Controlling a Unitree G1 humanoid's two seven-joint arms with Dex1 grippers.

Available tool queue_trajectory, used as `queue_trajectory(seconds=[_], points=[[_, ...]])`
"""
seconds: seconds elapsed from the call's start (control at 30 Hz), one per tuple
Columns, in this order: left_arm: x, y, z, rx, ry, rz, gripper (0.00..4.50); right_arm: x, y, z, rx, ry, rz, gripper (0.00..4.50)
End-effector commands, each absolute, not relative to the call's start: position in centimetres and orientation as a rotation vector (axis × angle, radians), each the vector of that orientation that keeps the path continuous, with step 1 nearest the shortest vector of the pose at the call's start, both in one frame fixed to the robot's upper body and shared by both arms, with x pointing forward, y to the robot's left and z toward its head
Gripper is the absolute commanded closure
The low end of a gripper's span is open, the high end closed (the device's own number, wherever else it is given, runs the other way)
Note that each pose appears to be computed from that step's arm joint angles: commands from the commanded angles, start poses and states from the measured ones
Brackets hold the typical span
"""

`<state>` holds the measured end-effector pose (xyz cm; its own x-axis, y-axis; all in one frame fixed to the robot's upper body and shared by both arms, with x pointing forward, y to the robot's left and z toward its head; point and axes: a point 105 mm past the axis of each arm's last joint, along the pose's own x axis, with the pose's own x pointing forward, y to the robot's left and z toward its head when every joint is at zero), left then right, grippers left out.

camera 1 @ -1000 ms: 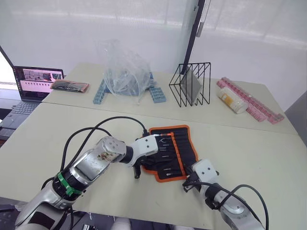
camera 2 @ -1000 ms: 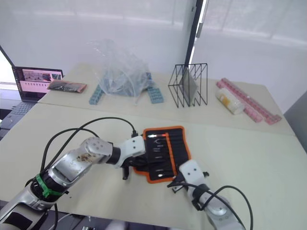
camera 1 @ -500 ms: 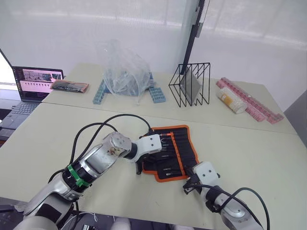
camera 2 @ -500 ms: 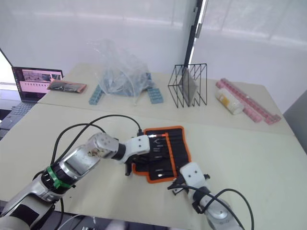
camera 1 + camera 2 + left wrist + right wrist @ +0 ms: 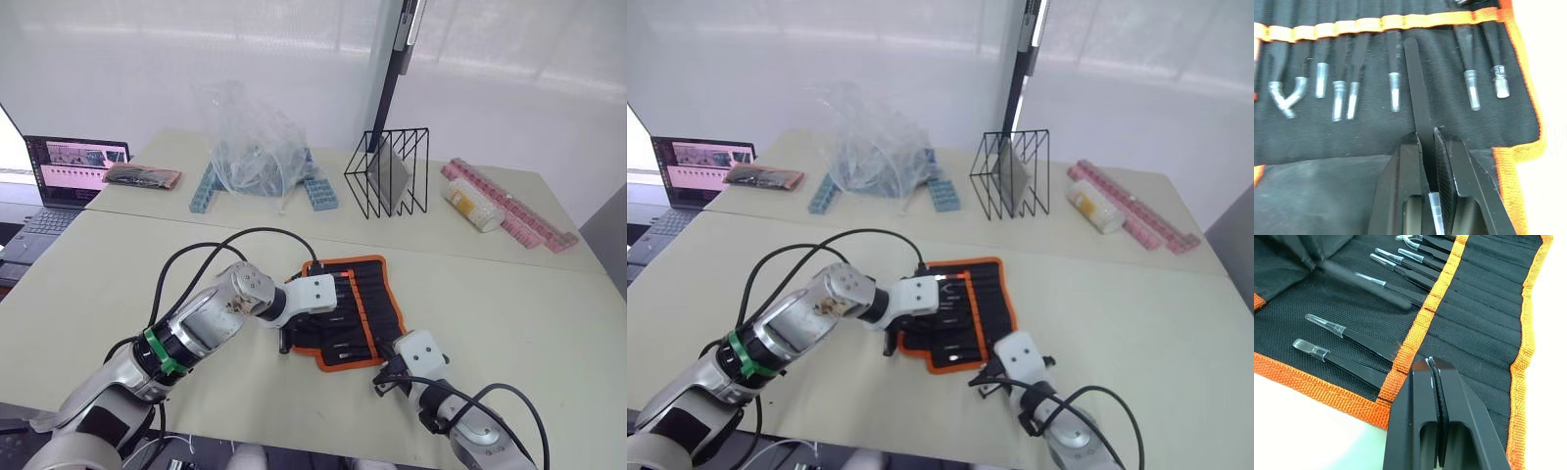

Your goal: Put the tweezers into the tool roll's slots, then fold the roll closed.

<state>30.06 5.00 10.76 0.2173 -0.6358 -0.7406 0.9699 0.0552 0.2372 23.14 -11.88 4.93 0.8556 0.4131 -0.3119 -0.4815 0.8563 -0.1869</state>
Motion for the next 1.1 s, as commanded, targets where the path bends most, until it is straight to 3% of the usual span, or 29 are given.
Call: queue_trajectory(seconds=[0.03,0.57,1.1], points=[[30.1,4.3,11.4,0.873,0.480,-1.327,4.48,20.0,-13.2,-2.4,-0.256,0.613,0.470,4.50],[30.1,4.0,10.6,0.952,0.550,-1.353,4.48,20.1,-12.9,-2.3,-0.255,0.605,0.470,4.50],[30.6,1.3,10.6,0.977,0.517,-1.395,4.48,19.8,-12.7,-2.4,-0.250,0.607,0.469,4.50]])
